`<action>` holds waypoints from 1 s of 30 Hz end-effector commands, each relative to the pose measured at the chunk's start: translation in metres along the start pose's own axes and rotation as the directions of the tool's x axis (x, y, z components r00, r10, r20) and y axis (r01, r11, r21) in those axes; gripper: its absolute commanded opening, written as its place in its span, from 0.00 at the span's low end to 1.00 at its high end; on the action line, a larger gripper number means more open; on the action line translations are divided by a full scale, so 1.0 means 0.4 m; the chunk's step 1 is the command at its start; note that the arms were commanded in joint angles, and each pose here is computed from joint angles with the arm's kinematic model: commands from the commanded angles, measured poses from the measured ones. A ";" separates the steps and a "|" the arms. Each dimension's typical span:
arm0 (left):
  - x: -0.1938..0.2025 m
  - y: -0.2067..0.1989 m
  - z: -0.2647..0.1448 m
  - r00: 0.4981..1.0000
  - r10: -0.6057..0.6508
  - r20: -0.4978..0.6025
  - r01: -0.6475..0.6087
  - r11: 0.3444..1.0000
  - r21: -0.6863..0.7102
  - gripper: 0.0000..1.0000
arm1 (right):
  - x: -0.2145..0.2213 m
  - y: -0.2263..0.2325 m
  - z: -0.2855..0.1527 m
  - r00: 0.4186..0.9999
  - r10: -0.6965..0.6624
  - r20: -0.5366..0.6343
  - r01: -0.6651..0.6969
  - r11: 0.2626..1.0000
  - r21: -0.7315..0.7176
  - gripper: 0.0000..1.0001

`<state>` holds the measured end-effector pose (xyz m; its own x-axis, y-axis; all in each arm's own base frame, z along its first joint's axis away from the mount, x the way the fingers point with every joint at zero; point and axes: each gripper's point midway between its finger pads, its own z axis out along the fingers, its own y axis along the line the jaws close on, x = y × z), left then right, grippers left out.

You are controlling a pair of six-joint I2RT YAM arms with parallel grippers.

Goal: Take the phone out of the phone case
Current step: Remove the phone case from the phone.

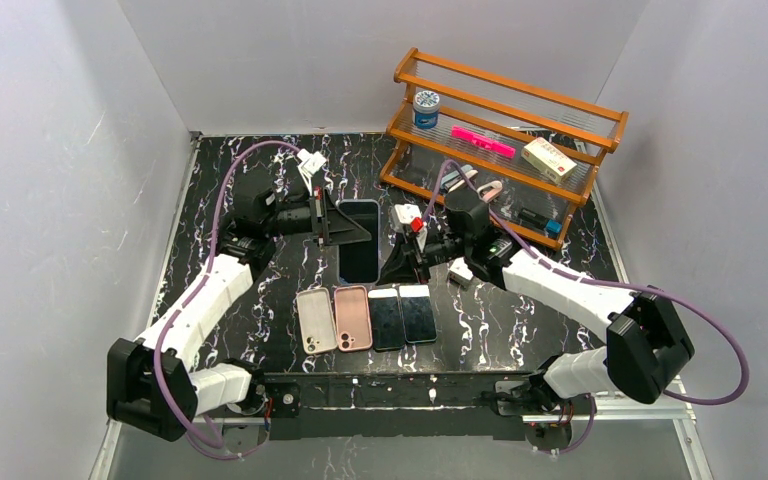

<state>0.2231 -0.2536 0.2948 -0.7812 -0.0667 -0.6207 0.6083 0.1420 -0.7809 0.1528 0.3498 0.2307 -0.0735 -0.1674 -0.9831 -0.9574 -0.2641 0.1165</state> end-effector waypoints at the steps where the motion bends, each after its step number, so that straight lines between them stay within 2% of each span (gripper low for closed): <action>1: -0.012 -0.077 0.017 1.000 0.020 0.018 -0.022 0.998 0.061 0.00 | -0.081 -0.041 0.011 0.973 -0.231 0.019 0.229 0.971 0.063 0.01; 5: 0.002 -0.088 0.024 0.999 0.029 0.014 -0.030 0.997 0.066 0.00 | -0.097 -0.056 0.007 0.969 -0.245 0.014 0.243 0.965 0.099 0.01; 8: 0.002 -0.072 0.018 0.996 0.084 -0.002 -0.084 0.996 0.005 0.00 | -0.079 -0.047 -0.001 0.975 -0.224 -0.005 0.223 0.969 0.105 0.03; 9: 0.001 -0.065 0.016 0.995 0.104 -0.009 -0.104 0.994 -0.018 0.00 | -0.069 -0.041 -0.006 0.975 -0.221 -0.011 0.221 0.969 0.109 0.08; 13: -0.008 -0.043 0.019 0.990 0.140 -0.029 -0.142 0.988 -0.053 0.00 | -0.036 -0.012 -0.029 0.979 -0.200 -0.032 0.203 0.970 0.133 0.41; 19: -0.017 -0.038 0.034 0.995 0.098 0.010 -0.098 0.995 -0.015 0.00 | -0.034 0.040 -0.050 0.987 -0.160 0.019 0.156 0.977 0.143 0.62; 25: -0.019 -0.049 0.038 0.997 0.063 0.041 -0.064 0.998 0.023 0.00 | -0.055 0.060 -0.036 0.987 -0.124 0.099 0.114 0.989 0.099 0.65; 30: -0.017 -0.060 0.036 0.998 0.048 0.048 -0.050 0.998 0.048 0.00 | -0.061 0.041 -0.023 0.989 -0.088 0.121 0.077 0.992 0.096 0.58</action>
<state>0.2225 -0.2705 0.2944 -0.7781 -0.0854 -0.6223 0.6057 0.1600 -0.7794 0.1424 0.3334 0.2382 -0.0262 -0.0993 -0.9947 -0.9870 -0.1553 0.0415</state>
